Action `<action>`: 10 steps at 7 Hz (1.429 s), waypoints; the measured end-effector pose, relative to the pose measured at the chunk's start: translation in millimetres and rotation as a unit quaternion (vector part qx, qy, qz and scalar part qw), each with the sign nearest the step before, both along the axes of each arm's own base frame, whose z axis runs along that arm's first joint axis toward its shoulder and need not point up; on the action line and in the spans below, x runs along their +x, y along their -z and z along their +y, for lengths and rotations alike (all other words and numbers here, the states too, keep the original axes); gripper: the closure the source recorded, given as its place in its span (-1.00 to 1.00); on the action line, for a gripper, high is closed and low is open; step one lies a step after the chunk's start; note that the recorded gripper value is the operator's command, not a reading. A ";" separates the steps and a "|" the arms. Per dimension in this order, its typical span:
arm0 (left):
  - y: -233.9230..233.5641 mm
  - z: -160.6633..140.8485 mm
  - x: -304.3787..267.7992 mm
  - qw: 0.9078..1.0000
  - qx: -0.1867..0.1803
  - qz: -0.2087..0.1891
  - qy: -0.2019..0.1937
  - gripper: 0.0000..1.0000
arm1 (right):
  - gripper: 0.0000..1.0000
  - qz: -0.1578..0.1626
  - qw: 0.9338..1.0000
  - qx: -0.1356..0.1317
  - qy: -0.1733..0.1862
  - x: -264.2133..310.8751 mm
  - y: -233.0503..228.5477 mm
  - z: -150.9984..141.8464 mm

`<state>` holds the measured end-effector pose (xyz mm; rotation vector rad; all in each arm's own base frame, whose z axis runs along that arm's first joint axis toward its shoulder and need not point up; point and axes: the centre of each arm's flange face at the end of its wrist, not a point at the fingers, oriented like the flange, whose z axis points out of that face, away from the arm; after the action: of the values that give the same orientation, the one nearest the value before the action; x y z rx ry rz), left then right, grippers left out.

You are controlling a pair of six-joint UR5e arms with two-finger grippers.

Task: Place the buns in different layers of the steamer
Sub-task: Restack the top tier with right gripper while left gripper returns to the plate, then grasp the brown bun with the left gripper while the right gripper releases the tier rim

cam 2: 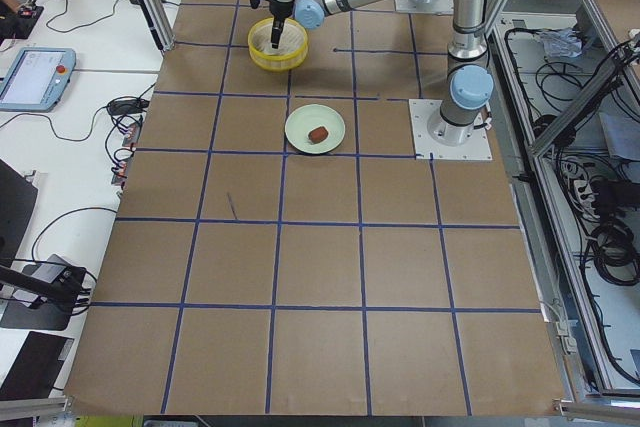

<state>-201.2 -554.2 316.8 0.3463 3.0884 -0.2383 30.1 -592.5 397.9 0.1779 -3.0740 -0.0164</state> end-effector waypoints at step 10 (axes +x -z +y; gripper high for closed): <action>133.9 76.9 252.8 0.981 0.186 0.003 -0.061 0.89 | 0.79 0.002 0.993 -0.009 0.120 260.4 109.2 -9.0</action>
<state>51.7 -477.3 182.8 0.1599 3.1325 0.3469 290.4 -601.6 288.7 -0.1943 -3.0695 -0.0007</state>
